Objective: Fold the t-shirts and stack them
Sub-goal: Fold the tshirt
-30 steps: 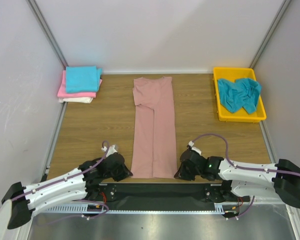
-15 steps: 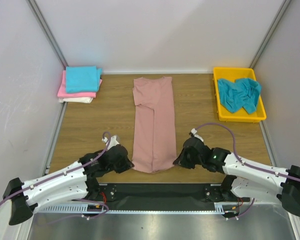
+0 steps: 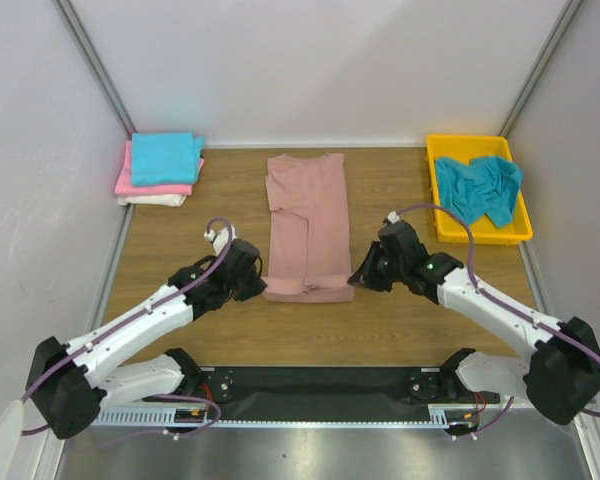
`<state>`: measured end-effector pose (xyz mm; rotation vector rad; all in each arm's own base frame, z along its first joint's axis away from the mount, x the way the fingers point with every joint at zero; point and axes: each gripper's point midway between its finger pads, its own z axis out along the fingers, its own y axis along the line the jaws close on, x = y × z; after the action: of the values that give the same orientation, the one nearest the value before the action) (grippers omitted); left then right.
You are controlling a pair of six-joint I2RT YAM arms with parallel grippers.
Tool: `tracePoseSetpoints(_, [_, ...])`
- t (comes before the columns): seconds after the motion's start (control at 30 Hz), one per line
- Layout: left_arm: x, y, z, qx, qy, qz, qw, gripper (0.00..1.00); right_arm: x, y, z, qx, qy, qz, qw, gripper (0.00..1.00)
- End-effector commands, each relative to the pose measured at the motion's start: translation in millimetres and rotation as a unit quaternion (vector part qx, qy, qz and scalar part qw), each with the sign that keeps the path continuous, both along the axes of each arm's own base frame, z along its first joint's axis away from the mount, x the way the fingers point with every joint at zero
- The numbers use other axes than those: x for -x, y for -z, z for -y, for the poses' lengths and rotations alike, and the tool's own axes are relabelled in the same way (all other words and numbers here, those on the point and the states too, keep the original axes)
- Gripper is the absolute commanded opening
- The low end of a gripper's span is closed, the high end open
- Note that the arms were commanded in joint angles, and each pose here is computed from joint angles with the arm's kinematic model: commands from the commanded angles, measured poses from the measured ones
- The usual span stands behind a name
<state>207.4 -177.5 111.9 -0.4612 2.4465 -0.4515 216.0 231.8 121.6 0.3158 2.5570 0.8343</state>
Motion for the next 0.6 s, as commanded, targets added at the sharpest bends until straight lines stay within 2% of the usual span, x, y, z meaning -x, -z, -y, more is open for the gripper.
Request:
tracePoseSetpoints(0.0, [-32.7, -32.5, 10.2, 0.009, 0.026, 0.047, 0.999, 0.00, -30.8, -26.8, -11.3, -0.017, -0.032, 0.042, 0.998, 0.00])
tracePoseSetpoints(0.33, [-100.3, -37.8, 12.5, -0.004, 0.023, 0.049, 0.999, 0.00, -111.4, -32.1, -22.1, -0.024, -0.037, 0.051, 0.998, 0.00])
tracePoseSetpoints(0.57, [-138.9, -29.7, 17.0, -0.004, 0.021, 0.041, 0.999, 0.00, -152.8, -22.3, -16.4, -0.021, -0.039, 0.042, 0.998, 0.00])
